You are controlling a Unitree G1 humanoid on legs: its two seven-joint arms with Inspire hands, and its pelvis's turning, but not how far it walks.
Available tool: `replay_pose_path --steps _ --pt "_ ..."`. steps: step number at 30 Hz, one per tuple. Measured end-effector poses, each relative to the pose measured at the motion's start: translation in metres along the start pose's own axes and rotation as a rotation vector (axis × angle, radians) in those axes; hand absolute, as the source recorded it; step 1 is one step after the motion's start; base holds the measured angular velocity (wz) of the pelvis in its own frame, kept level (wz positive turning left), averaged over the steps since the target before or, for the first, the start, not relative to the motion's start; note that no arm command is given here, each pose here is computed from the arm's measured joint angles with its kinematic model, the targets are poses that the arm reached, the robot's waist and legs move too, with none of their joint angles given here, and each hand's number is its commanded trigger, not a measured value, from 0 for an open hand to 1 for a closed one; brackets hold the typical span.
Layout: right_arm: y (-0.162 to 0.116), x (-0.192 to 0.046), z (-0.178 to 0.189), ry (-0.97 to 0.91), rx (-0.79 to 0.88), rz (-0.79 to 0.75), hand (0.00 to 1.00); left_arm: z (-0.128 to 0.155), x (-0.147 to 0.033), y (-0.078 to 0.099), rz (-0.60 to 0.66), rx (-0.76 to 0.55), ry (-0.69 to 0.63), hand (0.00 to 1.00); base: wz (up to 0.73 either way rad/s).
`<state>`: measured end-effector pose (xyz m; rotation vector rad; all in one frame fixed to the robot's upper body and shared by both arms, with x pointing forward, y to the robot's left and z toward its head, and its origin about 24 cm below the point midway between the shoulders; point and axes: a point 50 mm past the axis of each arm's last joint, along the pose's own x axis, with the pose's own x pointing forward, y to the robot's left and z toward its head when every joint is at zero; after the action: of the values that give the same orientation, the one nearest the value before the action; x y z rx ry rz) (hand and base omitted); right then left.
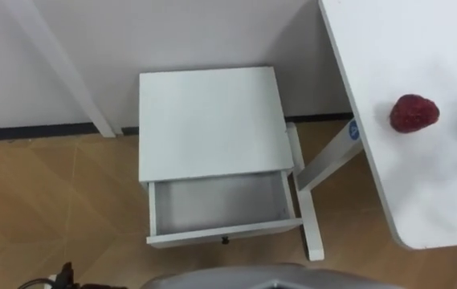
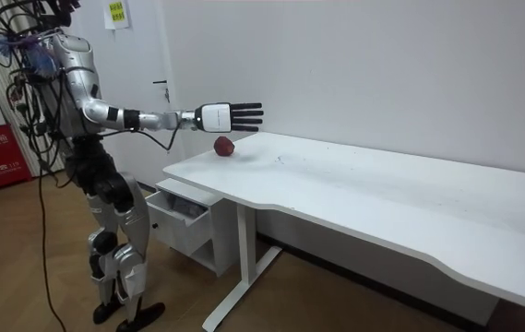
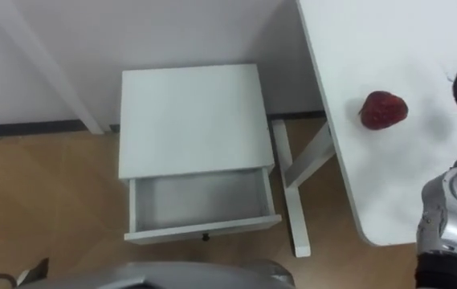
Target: Put apple and close drawer
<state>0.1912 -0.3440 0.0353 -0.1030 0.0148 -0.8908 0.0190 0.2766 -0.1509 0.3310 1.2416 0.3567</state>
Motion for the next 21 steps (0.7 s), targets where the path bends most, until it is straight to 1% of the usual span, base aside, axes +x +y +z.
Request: replay_pose_path --steps 5,8,15,21 --pt "0.014 -0.005 -0.004 0.01 -0.019 0.135 0.0 0.0 0.0 -0.002 -0.008 0.011 -0.002 0.0 0.05" --pt "0.017 -0.006 -0.005 0.018 -0.024 0.184 0.0 0.001 0.0 -0.003 -0.022 0.018 -0.004 0.0 0.05" --pt "0.019 -0.007 -0.006 0.023 -0.028 0.222 0.0 0.002 0.0 -0.004 -0.026 0.025 -0.01 0.0 0.01" --pt "0.028 -0.013 -0.013 0.014 -0.134 0.298 0.0 0.002 -0.001 -0.007 -0.036 0.046 -0.016 0.0 -0.01"
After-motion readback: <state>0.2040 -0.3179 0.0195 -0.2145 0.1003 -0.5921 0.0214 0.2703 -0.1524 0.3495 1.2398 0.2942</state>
